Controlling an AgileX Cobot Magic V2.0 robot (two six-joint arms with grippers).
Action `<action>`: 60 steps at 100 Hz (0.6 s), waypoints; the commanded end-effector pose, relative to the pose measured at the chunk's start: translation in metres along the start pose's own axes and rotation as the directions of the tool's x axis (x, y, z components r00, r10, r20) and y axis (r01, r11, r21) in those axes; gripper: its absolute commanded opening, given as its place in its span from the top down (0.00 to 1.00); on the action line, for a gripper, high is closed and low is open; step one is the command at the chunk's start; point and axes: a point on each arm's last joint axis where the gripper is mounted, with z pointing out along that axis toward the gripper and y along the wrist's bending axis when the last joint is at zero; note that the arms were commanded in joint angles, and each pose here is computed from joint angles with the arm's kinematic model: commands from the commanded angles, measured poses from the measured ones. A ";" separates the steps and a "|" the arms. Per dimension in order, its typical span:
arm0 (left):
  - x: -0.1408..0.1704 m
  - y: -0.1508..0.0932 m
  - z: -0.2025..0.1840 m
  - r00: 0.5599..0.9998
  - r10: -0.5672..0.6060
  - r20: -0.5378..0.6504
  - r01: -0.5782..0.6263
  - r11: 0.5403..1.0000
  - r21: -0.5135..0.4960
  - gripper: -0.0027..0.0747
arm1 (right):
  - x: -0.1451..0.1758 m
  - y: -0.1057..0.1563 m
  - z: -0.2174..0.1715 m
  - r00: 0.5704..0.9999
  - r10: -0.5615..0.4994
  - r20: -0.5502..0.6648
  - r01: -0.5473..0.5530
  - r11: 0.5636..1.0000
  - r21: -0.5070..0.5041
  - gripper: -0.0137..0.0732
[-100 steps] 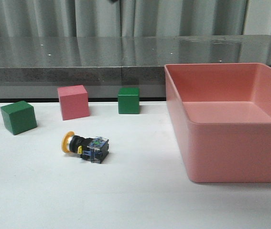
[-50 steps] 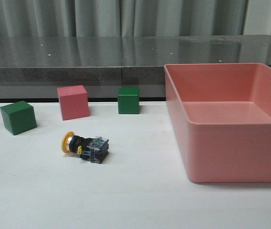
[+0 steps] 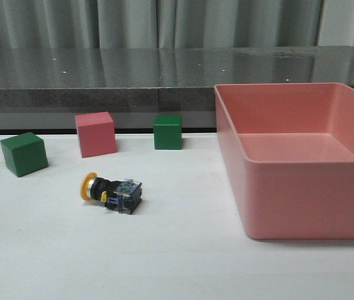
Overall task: Place and stand button with both arms
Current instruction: 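Open the right gripper, release the button on its side, withdraw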
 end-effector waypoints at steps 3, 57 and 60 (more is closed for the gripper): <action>0.006 -0.001 -0.001 0.998 -0.013 0.063 0.014 1.000 -0.004 0.99 | -0.014 -0.003 -0.009 0.986 0.005 0.165 -0.011 0.999 0.036 0.93; -0.034 0.002 -0.006 0.950 -0.275 0.145 0.274 0.961 0.027 0.99 | -0.015 -0.003 -0.010 0.984 0.004 0.180 -0.012 0.999 0.039 0.93; -0.043 0.002 -0.007 0.953 -0.275 0.128 0.274 0.961 0.031 0.99 | -0.015 -0.003 -0.010 0.984 0.004 0.180 -0.012 0.999 0.039 0.93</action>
